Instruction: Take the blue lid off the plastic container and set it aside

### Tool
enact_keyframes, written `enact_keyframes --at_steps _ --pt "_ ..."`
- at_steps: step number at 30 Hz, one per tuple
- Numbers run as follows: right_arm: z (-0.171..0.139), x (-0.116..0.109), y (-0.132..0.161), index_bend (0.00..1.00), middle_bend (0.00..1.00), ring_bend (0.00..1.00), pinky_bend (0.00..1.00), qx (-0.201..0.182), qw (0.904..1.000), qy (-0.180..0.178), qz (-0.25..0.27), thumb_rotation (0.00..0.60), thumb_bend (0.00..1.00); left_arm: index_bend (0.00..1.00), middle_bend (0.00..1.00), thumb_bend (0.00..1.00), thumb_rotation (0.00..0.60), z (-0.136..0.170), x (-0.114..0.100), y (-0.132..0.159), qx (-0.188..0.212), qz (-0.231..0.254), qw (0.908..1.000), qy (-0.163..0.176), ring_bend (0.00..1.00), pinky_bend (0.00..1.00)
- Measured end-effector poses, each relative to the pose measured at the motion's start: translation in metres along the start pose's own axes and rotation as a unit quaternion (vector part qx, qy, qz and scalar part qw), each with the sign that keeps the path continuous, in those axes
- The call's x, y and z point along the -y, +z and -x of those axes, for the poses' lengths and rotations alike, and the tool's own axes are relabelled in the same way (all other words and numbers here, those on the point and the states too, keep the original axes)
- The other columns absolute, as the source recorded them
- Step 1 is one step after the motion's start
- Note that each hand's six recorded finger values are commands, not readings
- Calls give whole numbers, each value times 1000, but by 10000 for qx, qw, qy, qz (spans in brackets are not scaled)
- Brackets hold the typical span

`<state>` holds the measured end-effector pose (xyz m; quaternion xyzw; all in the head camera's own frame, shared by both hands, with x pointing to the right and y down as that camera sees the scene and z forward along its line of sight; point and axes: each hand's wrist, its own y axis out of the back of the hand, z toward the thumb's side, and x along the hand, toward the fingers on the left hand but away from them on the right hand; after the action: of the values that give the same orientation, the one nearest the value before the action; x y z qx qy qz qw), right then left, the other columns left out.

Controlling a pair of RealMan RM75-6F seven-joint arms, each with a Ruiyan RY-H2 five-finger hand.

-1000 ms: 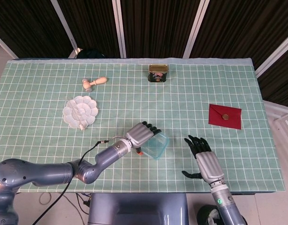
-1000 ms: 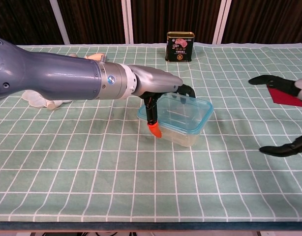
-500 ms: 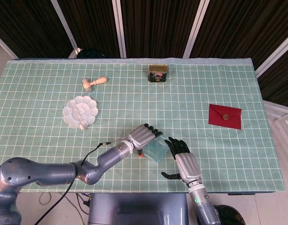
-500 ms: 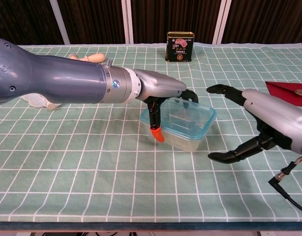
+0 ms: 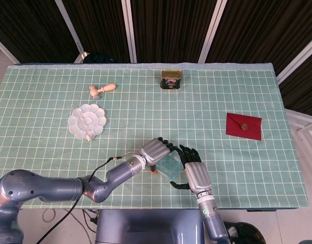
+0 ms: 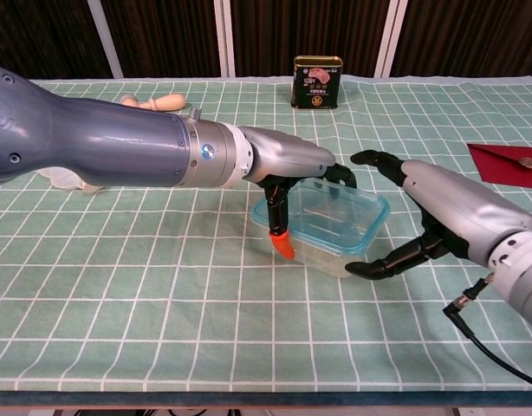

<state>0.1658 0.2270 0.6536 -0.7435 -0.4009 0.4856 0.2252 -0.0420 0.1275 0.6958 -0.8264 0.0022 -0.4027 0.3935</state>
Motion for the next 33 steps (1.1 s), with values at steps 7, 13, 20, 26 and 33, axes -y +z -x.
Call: enact_keyframes --at_steps 7,13,20,26,33 --pt "4 -2 3 0 0 0 0 29 9999 -90 141 600 235 279 264 128 600 0 0 2 11 0 10000 -13 287 411" --pt "6 -6 6 0 0 0 0 5 9996 -148 221 600 235 279 264 128 600 0 2 2 6 -15 10000 -42 288 411" --pt "7 -6 2 0 0 0 0 61 9996 -163 231 600 235 279 264 128 600 1 3 2 -2 -43 10000 -80 287 411" --pt "8 -6 -3 0 0 0 0 67 9993 -254 250 600 235 279 264 129 600 1 5 0 -8 -85 9999 -148 288 424" --pt "9 -10 -8 0 0 0 0 -105 9979 -544 344 600 234 279 264 128 600 -1 7 2 31 -130 9996 -253 288 434"
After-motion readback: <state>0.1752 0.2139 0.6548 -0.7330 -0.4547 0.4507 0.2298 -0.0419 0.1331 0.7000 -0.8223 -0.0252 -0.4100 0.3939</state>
